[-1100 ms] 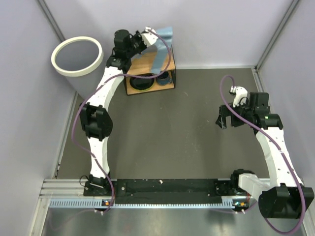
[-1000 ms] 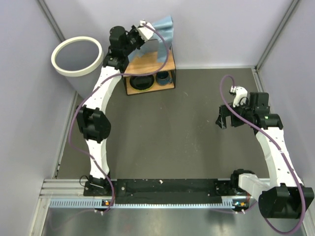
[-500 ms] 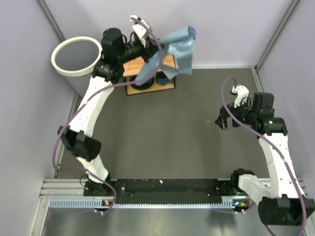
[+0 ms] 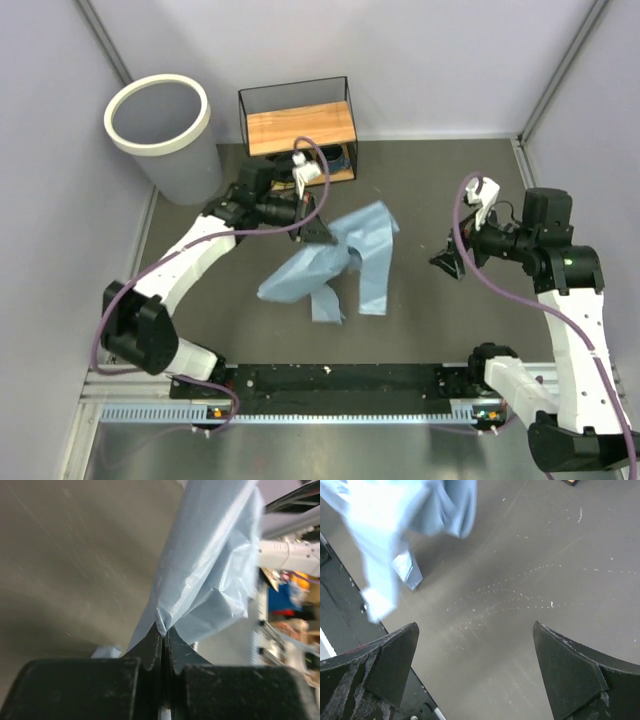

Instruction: Put the trash bags into the trash bin

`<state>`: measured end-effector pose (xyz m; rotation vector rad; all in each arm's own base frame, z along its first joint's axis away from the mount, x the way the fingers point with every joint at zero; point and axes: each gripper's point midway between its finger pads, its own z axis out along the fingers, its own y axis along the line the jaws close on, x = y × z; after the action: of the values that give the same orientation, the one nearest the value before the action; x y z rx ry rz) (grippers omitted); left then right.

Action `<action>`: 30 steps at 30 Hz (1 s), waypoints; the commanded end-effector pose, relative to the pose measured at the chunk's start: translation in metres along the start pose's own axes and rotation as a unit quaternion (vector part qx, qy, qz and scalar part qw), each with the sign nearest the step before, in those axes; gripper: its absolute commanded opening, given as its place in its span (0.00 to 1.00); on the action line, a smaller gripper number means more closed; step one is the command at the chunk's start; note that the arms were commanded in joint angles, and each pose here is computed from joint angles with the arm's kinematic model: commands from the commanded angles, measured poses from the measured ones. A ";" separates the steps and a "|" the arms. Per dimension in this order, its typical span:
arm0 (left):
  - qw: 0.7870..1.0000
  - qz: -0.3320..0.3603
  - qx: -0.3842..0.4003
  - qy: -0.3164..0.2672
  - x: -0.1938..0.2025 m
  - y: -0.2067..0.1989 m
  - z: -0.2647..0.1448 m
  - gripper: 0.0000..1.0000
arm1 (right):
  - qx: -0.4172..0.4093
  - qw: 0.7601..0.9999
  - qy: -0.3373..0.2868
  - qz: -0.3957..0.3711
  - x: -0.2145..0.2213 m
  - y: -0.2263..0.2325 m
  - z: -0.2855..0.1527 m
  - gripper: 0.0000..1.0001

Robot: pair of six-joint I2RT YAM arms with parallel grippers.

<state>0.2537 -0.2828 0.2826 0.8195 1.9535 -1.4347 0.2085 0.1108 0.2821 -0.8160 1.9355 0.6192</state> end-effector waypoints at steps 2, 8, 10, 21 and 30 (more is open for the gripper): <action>0.984 -0.084 0.112 0.107 0.068 -0.019 0.013 0.00 | -0.024 0.989 0.017 -0.144 0.023 0.005 0.007 0.99; 0.968 -0.053 0.196 0.147 0.091 -0.034 0.013 0.00 | -0.007 0.959 0.009 -0.282 0.047 0.000 0.016 0.99; 0.967 -0.020 0.211 0.143 0.083 -0.043 0.009 0.00 | 0.002 0.950 -0.012 -0.312 0.050 0.003 0.018 0.99; 0.960 0.167 0.091 0.207 0.074 -0.048 0.005 0.00 | 0.013 0.969 -0.040 -0.243 0.042 0.000 0.031 0.99; 0.875 0.407 -0.222 0.141 -0.091 0.046 0.001 0.00 | 0.063 0.995 0.038 -0.064 0.035 -0.035 0.041 0.99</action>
<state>0.2520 -0.2927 0.2865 1.5661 1.7965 -0.8429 0.2302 0.1083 0.2089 -1.0409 1.8622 0.3738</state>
